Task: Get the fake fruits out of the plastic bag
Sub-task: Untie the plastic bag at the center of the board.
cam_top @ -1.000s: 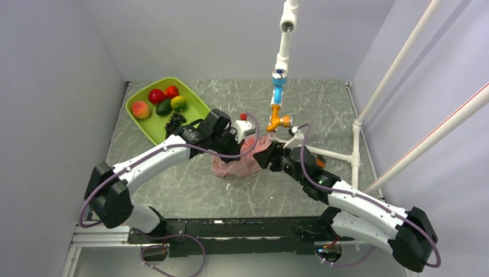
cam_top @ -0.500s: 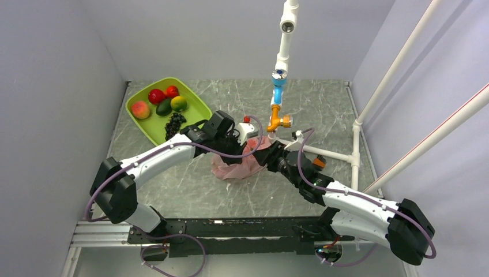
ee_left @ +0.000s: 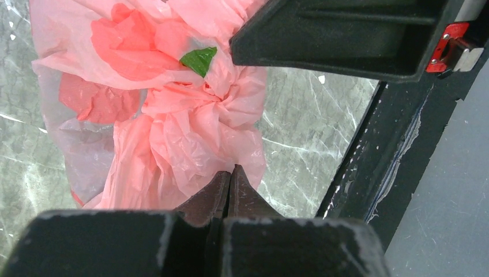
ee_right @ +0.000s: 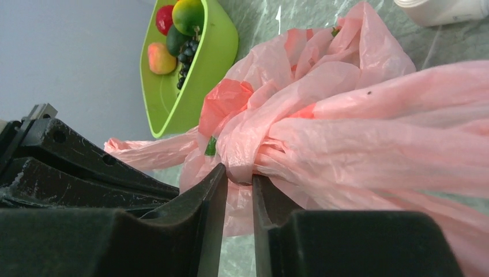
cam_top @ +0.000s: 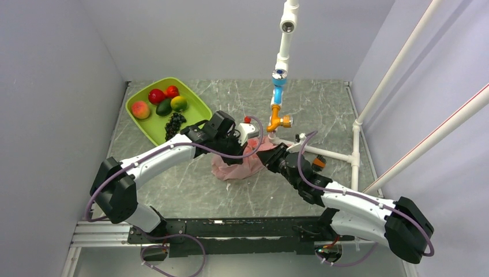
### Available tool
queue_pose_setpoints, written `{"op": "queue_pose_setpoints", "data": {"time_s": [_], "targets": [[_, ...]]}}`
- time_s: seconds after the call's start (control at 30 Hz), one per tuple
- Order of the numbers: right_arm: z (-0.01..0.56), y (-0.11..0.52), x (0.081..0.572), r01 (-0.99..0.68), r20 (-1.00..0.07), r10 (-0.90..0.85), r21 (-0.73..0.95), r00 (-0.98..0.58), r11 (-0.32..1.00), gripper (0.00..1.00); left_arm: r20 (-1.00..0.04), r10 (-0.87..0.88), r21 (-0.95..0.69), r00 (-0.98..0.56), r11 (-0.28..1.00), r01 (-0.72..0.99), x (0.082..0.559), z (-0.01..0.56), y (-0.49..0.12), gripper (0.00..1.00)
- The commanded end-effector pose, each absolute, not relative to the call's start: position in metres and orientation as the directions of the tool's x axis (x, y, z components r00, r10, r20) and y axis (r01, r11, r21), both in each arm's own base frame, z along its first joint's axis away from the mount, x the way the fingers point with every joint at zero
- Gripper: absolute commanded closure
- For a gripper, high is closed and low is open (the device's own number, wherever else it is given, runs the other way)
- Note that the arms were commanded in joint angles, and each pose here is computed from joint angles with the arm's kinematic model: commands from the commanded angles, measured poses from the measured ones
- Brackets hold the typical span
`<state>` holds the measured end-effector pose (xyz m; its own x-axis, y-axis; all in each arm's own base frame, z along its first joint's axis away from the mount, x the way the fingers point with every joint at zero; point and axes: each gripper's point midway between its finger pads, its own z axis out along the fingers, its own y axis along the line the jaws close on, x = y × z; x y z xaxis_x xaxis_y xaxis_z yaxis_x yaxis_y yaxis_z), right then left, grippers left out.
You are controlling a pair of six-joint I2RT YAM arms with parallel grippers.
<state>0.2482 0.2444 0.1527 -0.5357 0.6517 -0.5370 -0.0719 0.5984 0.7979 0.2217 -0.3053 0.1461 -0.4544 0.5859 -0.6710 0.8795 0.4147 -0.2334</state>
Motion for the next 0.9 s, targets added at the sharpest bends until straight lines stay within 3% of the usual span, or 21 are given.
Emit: {"op": "queue_pose_setpoints", "data": {"time_s": [0.0, 0.17, 0.3, 0.43, 0.67, 0.83, 0.87], "targets": [[0.161, 0.231, 0.255, -0.016, -0.489, 0.741, 0.839, -0.460, 0.544, 0.80, -0.718, 0.566, -0.200, -0.405, 0.390, 0.899, 0.226, 0.166, -0.312, 1.00], [0.163, 0.218, 0.254, 0.025, -0.468, 0.776, 0.850, -0.422, 0.526, 0.99, -0.710, 0.568, -0.153, -0.417, 0.452, 0.879, 0.235, 0.165, -0.303, 1.00], [0.158, 0.196, 0.250, 0.119, -0.451, 0.805, 0.841, -0.385, 0.528, 1.00, -0.706, 0.560, -0.024, -0.433, 0.593, 0.805, 0.261, 0.168, -0.278, 1.00], [0.151, 0.167, 0.240, 0.182, -0.444, 0.834, 0.836, -0.328, 0.517, 1.00, -0.727, 0.501, -0.013, -0.470, 0.674, 0.738, 0.278, 0.178, -0.257, 1.00], [0.147, 0.141, 0.231, 0.165, -0.505, 0.795, 0.800, -0.335, 0.577, 1.00, -0.769, 0.482, -0.020, -0.420, 0.639, 0.769, 0.274, 0.193, -0.254, 1.00], [0.149, 0.168, 0.224, -0.019, -0.546, 0.693, 0.792, -0.470, 0.610, 1.00, -0.798, 0.462, -0.083, -0.388, 0.553, 0.829, 0.258, 0.202, -0.268, 0.99], [0.150, 0.174, 0.222, -0.053, -0.550, 0.673, 0.792, -0.495, 0.608, 1.00, -0.802, 0.458, -0.092, -0.384, 0.541, 0.836, 0.256, 0.204, -0.271, 0.93]]}}
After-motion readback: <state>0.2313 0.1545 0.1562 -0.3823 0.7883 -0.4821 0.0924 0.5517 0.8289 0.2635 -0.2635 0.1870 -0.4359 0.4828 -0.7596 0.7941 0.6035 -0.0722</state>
